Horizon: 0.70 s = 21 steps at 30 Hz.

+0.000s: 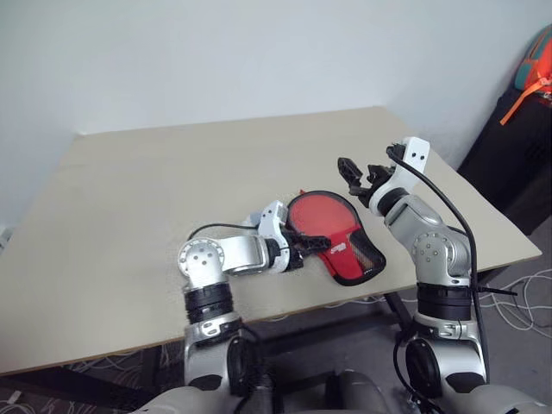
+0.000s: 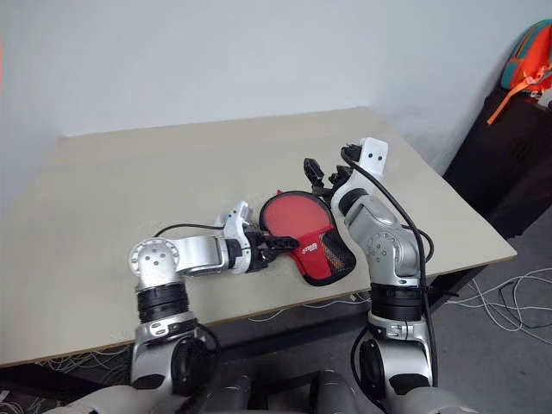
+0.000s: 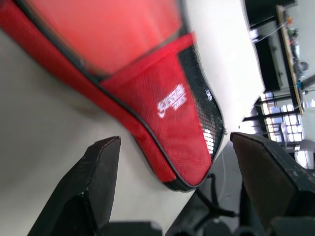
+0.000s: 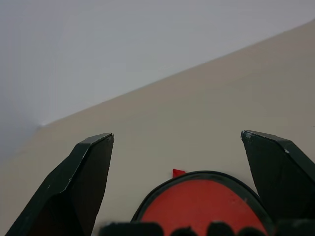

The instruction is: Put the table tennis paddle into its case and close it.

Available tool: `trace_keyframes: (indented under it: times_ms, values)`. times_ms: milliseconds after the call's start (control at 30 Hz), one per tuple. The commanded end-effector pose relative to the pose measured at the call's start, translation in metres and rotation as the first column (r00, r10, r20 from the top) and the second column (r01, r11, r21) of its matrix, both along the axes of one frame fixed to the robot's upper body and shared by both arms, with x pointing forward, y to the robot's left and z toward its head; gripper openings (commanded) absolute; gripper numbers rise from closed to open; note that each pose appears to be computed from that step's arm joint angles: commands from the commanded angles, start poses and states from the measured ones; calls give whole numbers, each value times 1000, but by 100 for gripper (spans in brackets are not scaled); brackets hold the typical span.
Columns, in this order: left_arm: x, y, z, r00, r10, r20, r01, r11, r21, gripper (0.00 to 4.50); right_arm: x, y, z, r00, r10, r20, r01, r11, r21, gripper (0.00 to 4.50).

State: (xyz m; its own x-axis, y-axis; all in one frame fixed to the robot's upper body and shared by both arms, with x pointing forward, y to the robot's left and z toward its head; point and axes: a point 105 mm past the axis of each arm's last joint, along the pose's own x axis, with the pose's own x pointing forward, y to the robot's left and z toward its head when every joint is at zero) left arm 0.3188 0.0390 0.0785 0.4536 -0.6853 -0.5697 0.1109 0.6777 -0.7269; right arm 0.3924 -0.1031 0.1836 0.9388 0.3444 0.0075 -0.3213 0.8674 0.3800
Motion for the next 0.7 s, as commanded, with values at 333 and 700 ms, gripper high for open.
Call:
trace_keyframes:
  times_ms: [333, 700]
  values:
    - [5, -34, 21, 998, -48, -30, 46, 997, -62, 377, -3, -10, 17, 997, -39, 68, 38, 999, 16, 450]
    - [-1, -64, 26, 990, -129, -61, 123, 988, -97, 377, -2, -10, 16, 998, -11, 66, 13, 1000, -28, 450]
